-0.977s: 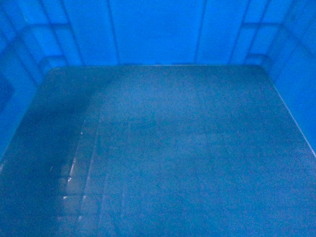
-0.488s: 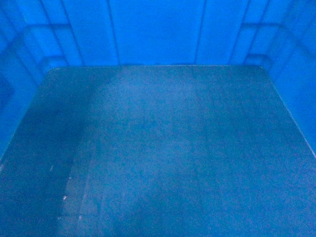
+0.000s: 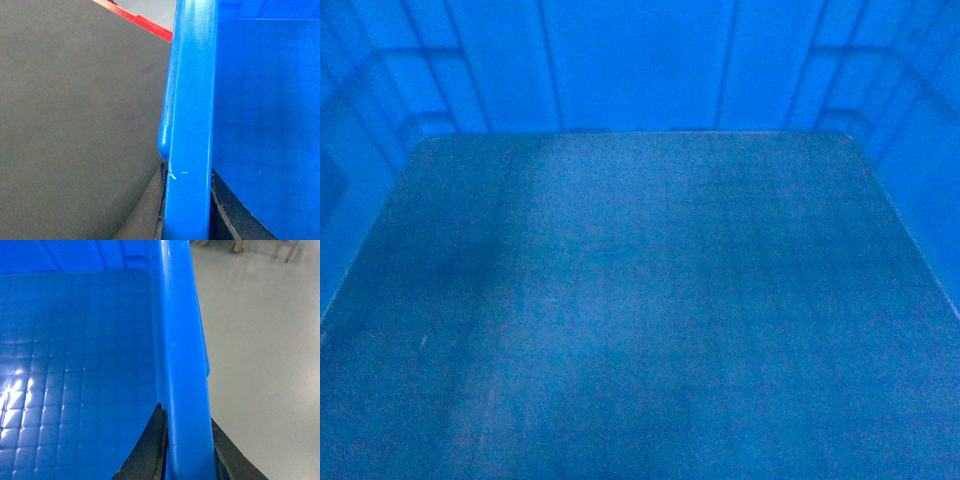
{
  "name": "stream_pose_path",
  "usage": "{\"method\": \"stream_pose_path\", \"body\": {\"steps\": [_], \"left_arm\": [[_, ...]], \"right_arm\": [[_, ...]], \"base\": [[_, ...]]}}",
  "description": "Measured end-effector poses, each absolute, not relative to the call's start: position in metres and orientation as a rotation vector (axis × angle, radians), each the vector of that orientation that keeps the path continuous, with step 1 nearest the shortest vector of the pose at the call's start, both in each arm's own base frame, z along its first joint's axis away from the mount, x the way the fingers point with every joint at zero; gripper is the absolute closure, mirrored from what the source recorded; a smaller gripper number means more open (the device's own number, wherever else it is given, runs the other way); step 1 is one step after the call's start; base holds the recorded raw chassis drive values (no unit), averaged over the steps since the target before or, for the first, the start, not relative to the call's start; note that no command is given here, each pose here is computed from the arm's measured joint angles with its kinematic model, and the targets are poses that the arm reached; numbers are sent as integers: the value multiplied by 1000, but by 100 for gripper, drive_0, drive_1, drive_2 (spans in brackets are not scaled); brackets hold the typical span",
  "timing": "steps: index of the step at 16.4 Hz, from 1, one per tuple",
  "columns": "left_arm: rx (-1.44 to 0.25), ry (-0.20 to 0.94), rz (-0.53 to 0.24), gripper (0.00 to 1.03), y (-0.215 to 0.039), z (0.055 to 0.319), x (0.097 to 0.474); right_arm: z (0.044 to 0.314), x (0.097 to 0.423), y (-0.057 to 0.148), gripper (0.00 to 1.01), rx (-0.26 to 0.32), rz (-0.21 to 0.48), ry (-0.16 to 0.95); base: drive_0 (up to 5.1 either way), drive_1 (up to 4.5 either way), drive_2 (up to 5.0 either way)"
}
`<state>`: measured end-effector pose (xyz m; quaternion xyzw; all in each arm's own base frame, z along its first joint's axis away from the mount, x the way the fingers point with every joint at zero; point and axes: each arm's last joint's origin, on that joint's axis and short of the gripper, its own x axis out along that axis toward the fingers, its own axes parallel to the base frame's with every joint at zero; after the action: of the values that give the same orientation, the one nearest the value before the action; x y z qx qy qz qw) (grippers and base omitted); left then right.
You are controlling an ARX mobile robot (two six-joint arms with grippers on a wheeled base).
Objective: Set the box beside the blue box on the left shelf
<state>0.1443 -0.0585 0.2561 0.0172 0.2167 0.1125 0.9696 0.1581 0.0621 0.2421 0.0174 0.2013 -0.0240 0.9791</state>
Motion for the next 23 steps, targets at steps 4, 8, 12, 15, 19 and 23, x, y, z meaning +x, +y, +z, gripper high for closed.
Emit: {"method": "stream_pose_path", "body": {"steps": [4, 8, 12, 15, 19, 23], "left_arm": [[34, 438, 227, 89, -58, 256, 144], [34, 438, 227, 89, -58, 256, 144], [34, 438, 227, 89, -58, 256, 144], [34, 438, 227, 89, -58, 256, 144], [34, 437, 228, 89, -58, 256, 144], [34, 436, 228, 89, -59, 256, 144]], "right_arm": [[242, 158, 62, 90, 35, -48, 406], [242, 158, 62, 90, 35, -48, 405], [242, 158, 62, 90, 35, -49, 406], [242, 158, 62, 90, 34, -48, 407], [242, 158, 62, 90, 35, -48, 406], [242, 158, 62, 90, 35, -48, 406]], "base": [[-145, -145, -145], [-153, -153, -153], [-147, -147, -147], [-146, -146, -146], [-146, -146, -146], [-146, -146, -146]]}}
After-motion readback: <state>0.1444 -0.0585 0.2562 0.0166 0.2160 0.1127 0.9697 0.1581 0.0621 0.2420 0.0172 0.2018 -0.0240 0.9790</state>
